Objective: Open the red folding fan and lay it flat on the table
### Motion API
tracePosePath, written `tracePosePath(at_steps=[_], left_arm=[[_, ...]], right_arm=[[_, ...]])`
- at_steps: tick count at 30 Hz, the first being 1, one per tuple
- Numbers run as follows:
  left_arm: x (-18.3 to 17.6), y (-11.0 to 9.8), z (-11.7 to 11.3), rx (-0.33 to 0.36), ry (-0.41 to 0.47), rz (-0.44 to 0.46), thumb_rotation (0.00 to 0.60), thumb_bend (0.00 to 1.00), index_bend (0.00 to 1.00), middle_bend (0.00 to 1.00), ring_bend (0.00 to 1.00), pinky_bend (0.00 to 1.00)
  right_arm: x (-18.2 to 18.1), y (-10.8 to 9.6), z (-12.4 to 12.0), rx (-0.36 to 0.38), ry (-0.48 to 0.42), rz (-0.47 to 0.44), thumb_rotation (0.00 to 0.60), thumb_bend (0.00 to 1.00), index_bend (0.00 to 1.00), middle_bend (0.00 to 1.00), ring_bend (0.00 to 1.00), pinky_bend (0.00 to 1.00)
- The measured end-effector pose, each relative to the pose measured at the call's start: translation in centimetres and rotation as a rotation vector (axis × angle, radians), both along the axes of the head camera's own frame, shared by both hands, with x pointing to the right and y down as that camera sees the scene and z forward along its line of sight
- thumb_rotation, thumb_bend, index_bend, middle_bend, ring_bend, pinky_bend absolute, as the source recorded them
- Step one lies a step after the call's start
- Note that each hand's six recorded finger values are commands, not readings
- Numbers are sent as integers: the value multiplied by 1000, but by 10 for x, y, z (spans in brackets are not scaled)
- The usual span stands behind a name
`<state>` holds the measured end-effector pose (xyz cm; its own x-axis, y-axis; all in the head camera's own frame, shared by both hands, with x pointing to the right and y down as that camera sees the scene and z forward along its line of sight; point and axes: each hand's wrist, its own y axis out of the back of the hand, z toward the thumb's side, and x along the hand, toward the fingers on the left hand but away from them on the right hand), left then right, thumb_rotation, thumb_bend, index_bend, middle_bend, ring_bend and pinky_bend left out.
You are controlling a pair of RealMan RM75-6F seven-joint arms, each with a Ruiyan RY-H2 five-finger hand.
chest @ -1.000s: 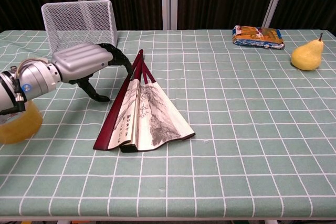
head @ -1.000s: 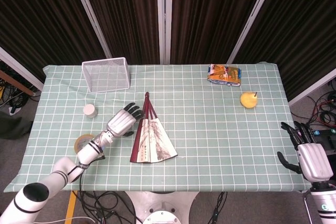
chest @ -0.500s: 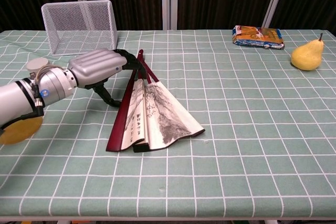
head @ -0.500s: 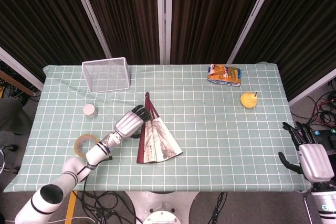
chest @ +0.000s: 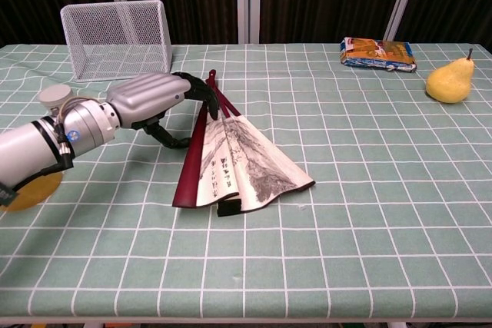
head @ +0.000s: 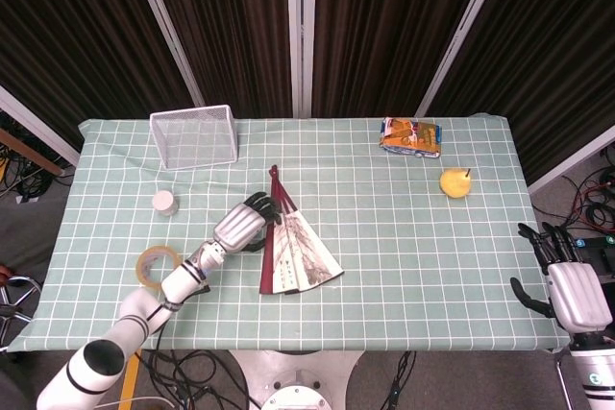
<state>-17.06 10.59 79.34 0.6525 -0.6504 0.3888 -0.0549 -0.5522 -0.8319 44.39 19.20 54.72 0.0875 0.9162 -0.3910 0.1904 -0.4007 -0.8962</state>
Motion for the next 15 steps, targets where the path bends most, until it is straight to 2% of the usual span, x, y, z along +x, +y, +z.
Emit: tracePosePath(at_steps=[5,15], left_arm=[[2,2,1,-16,13,-5,600,362,404,240,142,126],[9,3,-7,-55,127,-67,600,443,583,352,236,190]], right_arm=[[0,0,-1,4,1,0,600,272,81,189,0,0],[-4,0,-3,7,-4,-18,600,275,81,189,0,0]])
